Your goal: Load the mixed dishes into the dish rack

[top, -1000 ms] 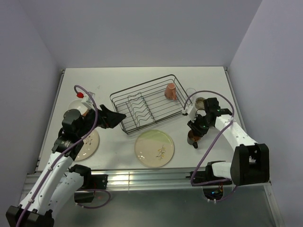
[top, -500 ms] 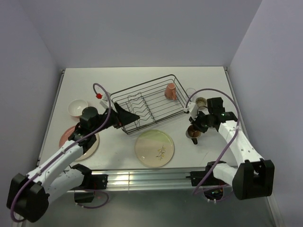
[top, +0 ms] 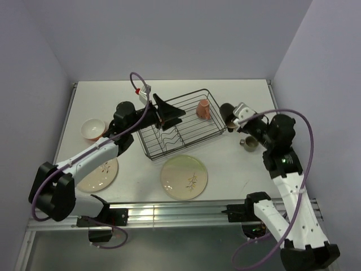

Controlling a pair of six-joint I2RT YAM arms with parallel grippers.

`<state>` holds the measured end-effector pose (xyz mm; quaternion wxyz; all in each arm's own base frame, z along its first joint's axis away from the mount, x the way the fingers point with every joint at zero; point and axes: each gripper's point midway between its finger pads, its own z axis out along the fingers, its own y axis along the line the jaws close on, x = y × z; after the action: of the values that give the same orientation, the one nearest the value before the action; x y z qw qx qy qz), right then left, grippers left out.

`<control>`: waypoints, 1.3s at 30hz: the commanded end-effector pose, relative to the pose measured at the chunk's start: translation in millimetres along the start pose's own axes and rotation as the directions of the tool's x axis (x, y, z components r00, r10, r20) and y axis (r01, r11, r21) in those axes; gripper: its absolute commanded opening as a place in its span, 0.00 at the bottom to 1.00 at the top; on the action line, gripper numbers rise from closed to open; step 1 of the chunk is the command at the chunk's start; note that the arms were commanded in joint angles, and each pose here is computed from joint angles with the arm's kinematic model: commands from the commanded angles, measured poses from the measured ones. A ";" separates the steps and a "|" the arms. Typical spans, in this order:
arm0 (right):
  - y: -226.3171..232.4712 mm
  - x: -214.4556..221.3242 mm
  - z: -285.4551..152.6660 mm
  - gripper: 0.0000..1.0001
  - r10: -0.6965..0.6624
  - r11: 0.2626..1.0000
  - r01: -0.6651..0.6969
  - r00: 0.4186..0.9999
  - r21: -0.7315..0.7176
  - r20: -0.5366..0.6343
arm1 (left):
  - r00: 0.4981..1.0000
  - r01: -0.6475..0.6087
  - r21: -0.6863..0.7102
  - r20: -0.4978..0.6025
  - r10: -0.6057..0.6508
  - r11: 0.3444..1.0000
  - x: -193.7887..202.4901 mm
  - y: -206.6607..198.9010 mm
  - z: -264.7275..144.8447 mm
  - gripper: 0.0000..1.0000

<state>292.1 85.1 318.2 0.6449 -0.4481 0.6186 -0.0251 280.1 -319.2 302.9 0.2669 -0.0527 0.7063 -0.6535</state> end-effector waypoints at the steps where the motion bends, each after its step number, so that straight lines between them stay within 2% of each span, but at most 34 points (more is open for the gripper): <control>1: -36.9 -66.3 -8.5 0.00 -0.162 0.953 0.075 0.946 0.295 0.282 | 0.999 0.020 0.215 -0.043 -0.011 0.976 -5.8 -59.5 12.3 0.91; 2: -41.0 -87.7 -13.8 0.00 -0.220 0.925 0.087 0.916 0.370 0.335 | 0.999 0.026 0.232 -0.052 -0.014 0.972 -6.4 -62.4 16.2 0.92; 4: -30.7 -88.7 -12.7 0.00 -0.252 0.911 0.094 0.898 0.402 0.361 | 0.997 0.046 0.253 -0.078 -0.027 0.966 -6.1 -66.1 27.3 0.92; 5: -28.3 -104.7 -16.7 0.00 -0.291 0.898 0.100 0.866 0.429 0.407 | 0.996 0.043 0.266 -0.083 -0.022 0.963 -6.3 -69.1 30.7 0.92; 11: -27.0 -121.8 -18.1 0.00 -0.321 0.871 0.075 0.835 0.485 0.447 | 0.992 0.021 0.298 -0.122 0.017 0.954 1.3 -74.2 51.8 0.93; 16: -26.3 -133.5 -20.8 0.00 -0.259 0.895 0.012 0.829 0.446 0.497 | 0.990 0.005 0.336 -0.132 0.042 0.942 10.7 -76.3 51.3 0.93; 22: -2.8 -138.2 -18.9 0.00 -0.122 0.943 -0.077 0.824 0.323 0.553 | 0.989 -0.011 0.373 -0.130 0.064 0.928 8.9 -83.4 53.0 0.94; 33: 20.2 -141.5 -11.1 0.00 -0.064 0.965 -0.098 0.812 0.243 0.580 | 0.979 0.017 0.404 -0.192 0.066 0.915 14.4 -90.4 57.9 0.95; 39: 19.6 -141.3 -3.4 0.00 0.057 0.962 -0.199 0.813 0.185 0.579 | 0.969 0.005 0.445 -0.223 0.106 0.895 23.7 -97.4 46.5 0.94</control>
<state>253.7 181.2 376.5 0.8209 -0.3594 0.4412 0.0475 273.4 -388.7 361.7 0.1889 0.0542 0.6069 -0.7701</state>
